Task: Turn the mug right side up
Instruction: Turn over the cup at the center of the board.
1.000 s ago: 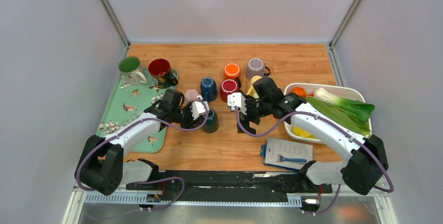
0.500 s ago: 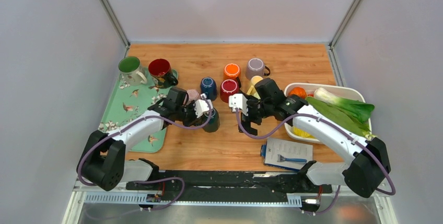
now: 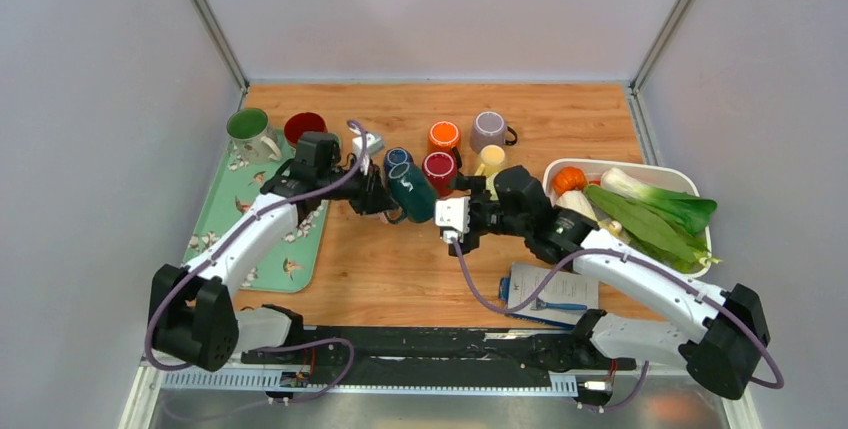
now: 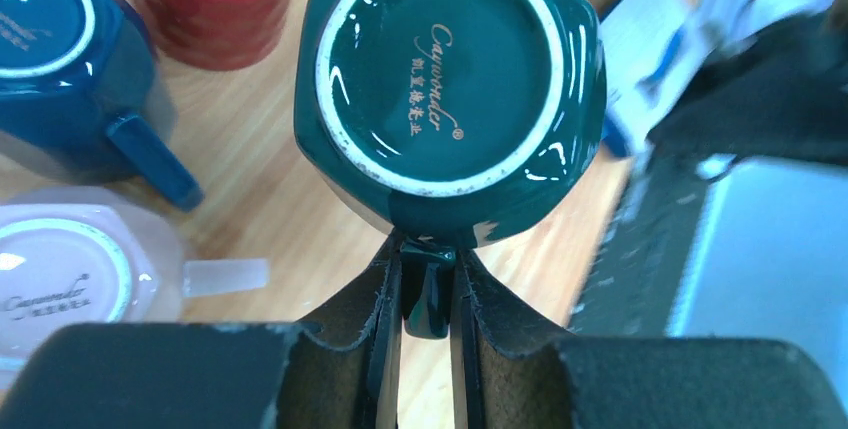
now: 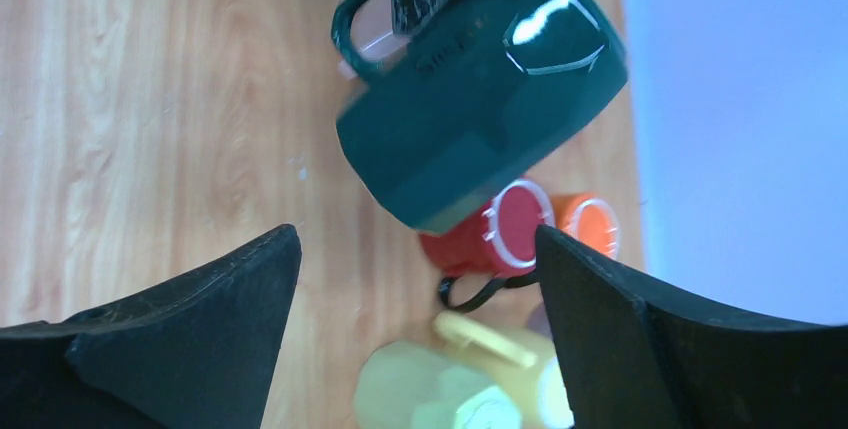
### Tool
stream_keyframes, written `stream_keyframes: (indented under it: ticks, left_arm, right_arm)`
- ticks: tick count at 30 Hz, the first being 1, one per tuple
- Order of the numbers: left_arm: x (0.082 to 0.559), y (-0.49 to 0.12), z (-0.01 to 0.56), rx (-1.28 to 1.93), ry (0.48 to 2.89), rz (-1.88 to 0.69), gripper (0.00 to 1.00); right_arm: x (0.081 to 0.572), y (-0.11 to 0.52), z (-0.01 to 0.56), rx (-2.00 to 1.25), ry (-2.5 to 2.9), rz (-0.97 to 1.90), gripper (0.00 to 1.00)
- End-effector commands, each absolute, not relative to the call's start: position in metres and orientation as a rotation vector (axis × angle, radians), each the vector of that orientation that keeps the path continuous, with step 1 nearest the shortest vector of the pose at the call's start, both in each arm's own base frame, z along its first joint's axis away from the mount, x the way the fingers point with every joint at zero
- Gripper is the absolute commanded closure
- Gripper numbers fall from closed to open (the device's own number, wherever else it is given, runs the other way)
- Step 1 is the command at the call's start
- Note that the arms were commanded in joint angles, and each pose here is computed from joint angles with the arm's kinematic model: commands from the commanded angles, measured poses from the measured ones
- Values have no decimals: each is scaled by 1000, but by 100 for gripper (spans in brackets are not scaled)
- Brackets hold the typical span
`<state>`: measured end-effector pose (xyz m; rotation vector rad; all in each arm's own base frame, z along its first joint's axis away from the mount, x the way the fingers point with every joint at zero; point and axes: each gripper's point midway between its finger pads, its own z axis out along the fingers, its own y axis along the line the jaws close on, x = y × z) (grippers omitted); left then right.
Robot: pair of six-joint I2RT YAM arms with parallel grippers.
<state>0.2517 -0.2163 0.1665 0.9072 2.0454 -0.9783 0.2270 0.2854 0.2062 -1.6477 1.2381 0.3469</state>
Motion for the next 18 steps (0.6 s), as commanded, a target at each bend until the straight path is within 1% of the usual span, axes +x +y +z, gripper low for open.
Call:
stream_keyframes:
  ticks: [1, 2, 3, 4, 5, 9, 10, 11, 12, 13, 14, 15, 16, 17, 18]
  left_arm:
    - [262, -239, 232, 514, 2021, -1584, 100]
    - [260, -238, 243, 568, 1935, -1677, 100]
    - [255, -238, 245, 505, 1987, -1813, 100]
    - [258, -236, 248, 515, 1957, -1829, 100]
    - [254, -236, 248, 487, 1994, -1900, 100]
    - [242, -232, 244, 529, 2033, -2010, 100]
    - [239, -231, 241, 495, 2083, -2051, 100]
    - [235, -229, 236, 554, 2065, -2059, 100]
    - [229, -228, 238, 481, 2143, -2119, 100]
    - [227, -227, 231, 604, 2061, -2086, 100]
    - [216, -224, 240, 503, 2149, -2162, 100]
    - [217, -224, 231, 619, 2044, -2128, 100]
    - [206, -222, 244, 505, 2124, -2202, 100]
    - [210, -223, 233, 584, 2044, -2161, 100]
    - [208, -223, 237, 512, 2098, -2201, 100]
  right_arm:
    - [249, 294, 275, -1420, 934, 73, 8]
    - [247, 293, 275, -1409, 881, 31, 9]
    - [246, 291, 281, -1387, 833, -6, 10]
    - [245, 291, 286, -1365, 791, -29, 11]
    - [244, 291, 288, -1353, 763, -52, 12]
    - [247, 293, 282, -1363, 718, -111, 17]
    - [247, 294, 281, -1361, 702, -130, 17]
    - [248, 293, 281, -1351, 687, -146, 18]
    - [249, 293, 282, -1343, 676, -159, 18]
    - [251, 294, 282, -1342, 676, -165, 20]
    - [252, 296, 282, -1343, 682, -165, 21]
    - [255, 298, 281, -1342, 694, -161, 24]
    - [257, 299, 282, -1332, 699, -159, 26]
    - [258, 300, 284, -1320, 702, -153, 28]
    - [257, 302, 286, -1312, 699, -143, 32]
